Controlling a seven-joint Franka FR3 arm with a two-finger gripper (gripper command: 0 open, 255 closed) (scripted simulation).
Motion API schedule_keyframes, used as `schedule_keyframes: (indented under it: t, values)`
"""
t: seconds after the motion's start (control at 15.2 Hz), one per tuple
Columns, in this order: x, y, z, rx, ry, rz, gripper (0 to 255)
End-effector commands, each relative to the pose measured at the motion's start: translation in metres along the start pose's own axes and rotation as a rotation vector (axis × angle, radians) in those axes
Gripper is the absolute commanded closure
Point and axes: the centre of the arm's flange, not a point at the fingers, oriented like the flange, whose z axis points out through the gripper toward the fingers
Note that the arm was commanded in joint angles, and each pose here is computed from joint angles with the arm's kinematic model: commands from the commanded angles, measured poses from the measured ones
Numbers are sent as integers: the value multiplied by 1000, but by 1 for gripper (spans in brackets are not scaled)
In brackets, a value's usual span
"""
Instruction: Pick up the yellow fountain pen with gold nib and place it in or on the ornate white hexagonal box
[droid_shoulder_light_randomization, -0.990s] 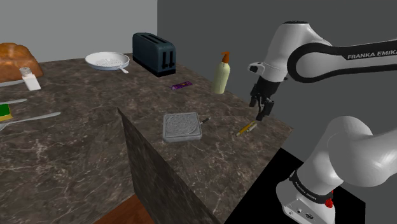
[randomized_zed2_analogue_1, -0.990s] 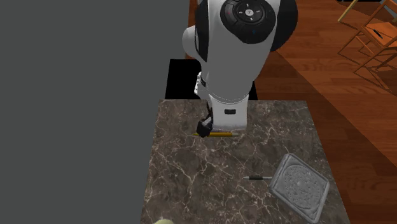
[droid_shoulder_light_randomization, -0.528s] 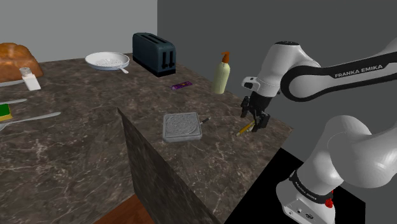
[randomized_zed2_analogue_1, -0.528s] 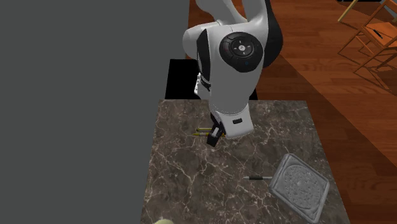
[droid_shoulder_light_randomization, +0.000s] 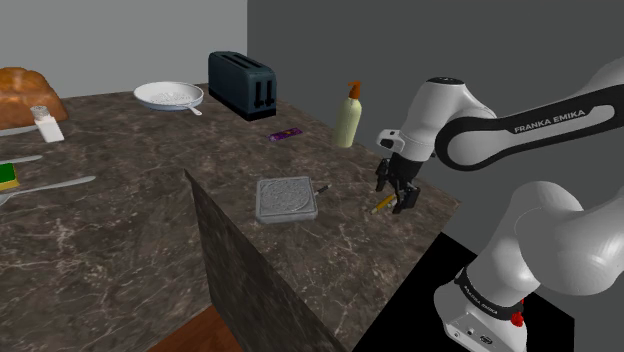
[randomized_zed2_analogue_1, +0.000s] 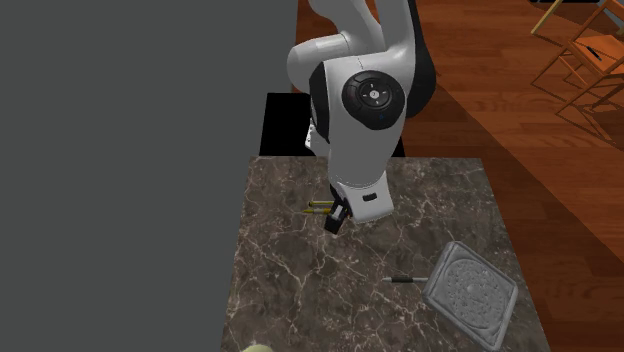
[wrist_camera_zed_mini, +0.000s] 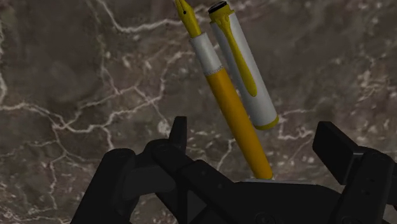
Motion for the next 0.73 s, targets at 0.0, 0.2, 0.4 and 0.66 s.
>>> schedule_keyframes:
  t: [0.0,0.2,0.4,0.66]
  values:
    - [0,0,0,0,0,0,0]
    - [0,0,0,0,0,0,255]
    - [0,0,0,0,0,0,255]
    - [0,0,0,0,0,0,255]
